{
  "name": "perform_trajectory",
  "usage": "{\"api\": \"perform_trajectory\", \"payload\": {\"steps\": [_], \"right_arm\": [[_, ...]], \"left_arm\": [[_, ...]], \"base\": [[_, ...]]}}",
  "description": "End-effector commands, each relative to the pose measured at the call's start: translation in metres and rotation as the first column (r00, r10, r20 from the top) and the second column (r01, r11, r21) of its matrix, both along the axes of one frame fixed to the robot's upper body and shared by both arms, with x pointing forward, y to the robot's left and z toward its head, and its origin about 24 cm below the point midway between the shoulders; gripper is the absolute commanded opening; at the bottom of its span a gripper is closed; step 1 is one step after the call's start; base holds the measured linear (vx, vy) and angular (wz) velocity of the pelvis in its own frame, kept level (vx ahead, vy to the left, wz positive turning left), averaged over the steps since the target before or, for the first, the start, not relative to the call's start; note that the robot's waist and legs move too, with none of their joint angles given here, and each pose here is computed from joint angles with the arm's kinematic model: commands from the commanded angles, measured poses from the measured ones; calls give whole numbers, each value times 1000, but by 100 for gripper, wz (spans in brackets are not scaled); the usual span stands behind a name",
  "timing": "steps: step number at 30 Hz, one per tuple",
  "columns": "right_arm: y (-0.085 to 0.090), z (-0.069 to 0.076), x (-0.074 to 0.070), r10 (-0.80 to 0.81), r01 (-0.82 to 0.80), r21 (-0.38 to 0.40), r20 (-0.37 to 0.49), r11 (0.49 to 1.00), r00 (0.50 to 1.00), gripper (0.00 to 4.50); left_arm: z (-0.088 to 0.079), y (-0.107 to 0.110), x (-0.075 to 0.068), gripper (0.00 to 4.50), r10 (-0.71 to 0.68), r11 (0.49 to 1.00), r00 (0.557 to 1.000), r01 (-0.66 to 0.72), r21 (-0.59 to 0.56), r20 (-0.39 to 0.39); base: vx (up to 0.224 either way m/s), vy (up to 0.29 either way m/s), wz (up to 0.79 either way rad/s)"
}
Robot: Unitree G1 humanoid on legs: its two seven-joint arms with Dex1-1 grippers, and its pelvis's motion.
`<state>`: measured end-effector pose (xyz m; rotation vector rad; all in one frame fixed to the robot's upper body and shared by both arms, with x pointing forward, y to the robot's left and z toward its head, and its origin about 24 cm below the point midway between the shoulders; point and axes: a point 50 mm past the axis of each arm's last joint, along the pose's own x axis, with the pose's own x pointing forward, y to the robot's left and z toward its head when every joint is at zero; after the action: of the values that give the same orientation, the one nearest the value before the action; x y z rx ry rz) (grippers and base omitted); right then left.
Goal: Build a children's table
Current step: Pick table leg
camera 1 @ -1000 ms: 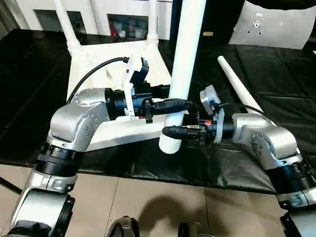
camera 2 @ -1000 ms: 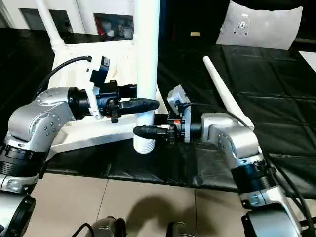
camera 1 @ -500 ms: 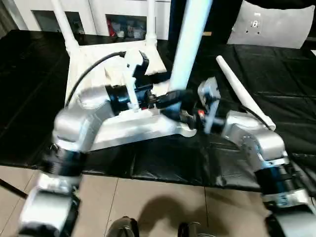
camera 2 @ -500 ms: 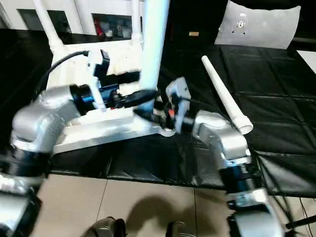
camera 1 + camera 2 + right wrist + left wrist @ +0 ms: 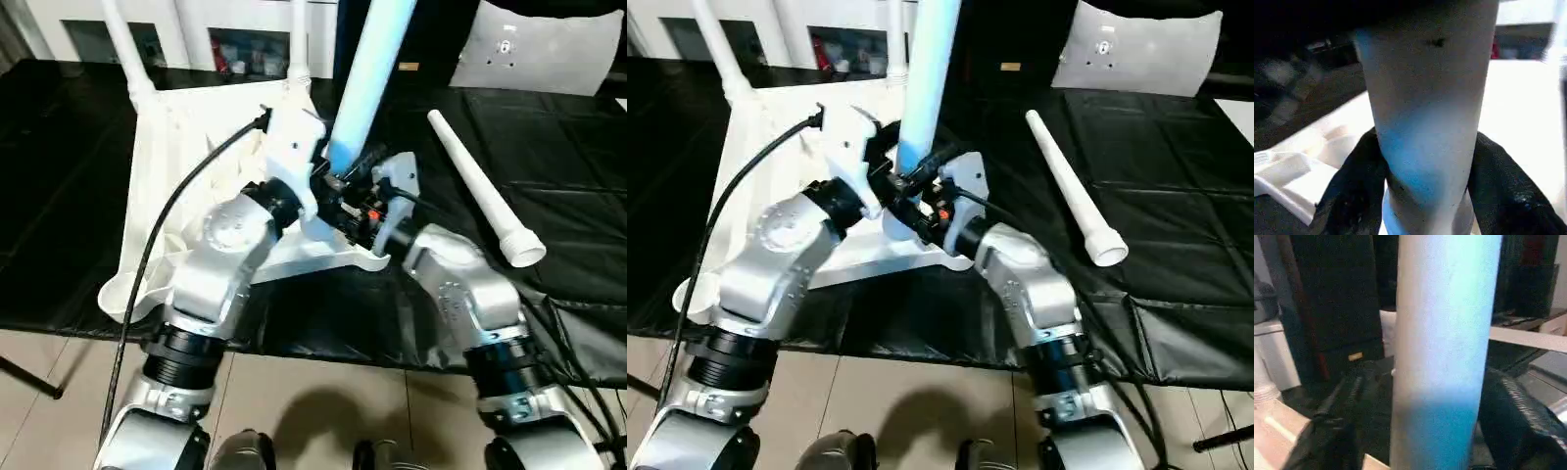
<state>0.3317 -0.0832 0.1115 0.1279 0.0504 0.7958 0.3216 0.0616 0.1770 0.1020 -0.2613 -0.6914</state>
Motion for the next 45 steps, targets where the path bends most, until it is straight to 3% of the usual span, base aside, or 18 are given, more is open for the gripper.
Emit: {"api": "perform_trajectory", "payload": {"steps": [1, 11, 23, 24, 27, 29, 31, 36, 39, 40, 44, 45], "right_arm": [[-4, 7, 4, -32, 32, 11, 33, 999, 999, 196], [2, 8, 2, -15, 14, 9, 40, 1000, 999, 196], [1, 11, 4, -11, 11, 0, 45, 1000, 999, 196], [1, 12, 4, -3, 3, 11, 43, 1000, 999, 252], [0, 18, 3, 20, -20, 0, 82, 1000, 996, 272], [0, 22, 0, 79, -82, 33, 79, 996, 994, 300], [-4, 26, -3, 106, -109, 22, 99, 994, 989, 313], [-28, 38, -3, 143, -149, 97, 66, 984, 988, 357], [-50, 47, 2, 98, -97, 198, 6, 975, 995, 375], [-56, 48, 3, 90, -86, 209, -10, 974, 996, 399], [-73, 53, 6, 71, -68, 228, -2, 971, 998, 415], [-75, 54, 6, 64, -63, 227, 1, 972, 998, 439]], "left_arm": [[-1, -3, -4, 279, -4, 1000, 1000, 4, 8, 14], [-15, -5, -2, 191, 16, 1000, 1000, -15, 15, -27], [-14, 3, 4, 186, 54, 998, 996, -56, -37, -65], [-13, 5, 5, 186, 60, 997, 996, -63, -45, -64], [-5, 15, 11, 186, 79, 993, 994, -85, -86, -72], [-1, 20, 13, 186, 83, 991, 994, -90, -96, -74], [3, 26, 16, 185, 77, 990, 994, -86, -110, -81], [10, 37, 21, 185, -7, 982, 986, -24, -185, -166], [15, 44, 22, 185, -97, 955, 970, 28, -295, -221], [17, 45, 22, 185, -127, 949, 965, 51, -311, -228], [24, 48, 20, 185, -261, 905, 935, 149, -398, -242], [27, 49, 19, 185, -294, 893, 925, 176, -415, -241]], "base": [[0, 0, 0], [0, 0, 0], [0, 0, 0], [0, 0, 0], [0, 0, 0], [0, 0, 0], [0, 0, 0], [0, 0, 0], [0, 0, 0], [0, 0, 0], [0, 0, 0], [0, 0, 0]]}}
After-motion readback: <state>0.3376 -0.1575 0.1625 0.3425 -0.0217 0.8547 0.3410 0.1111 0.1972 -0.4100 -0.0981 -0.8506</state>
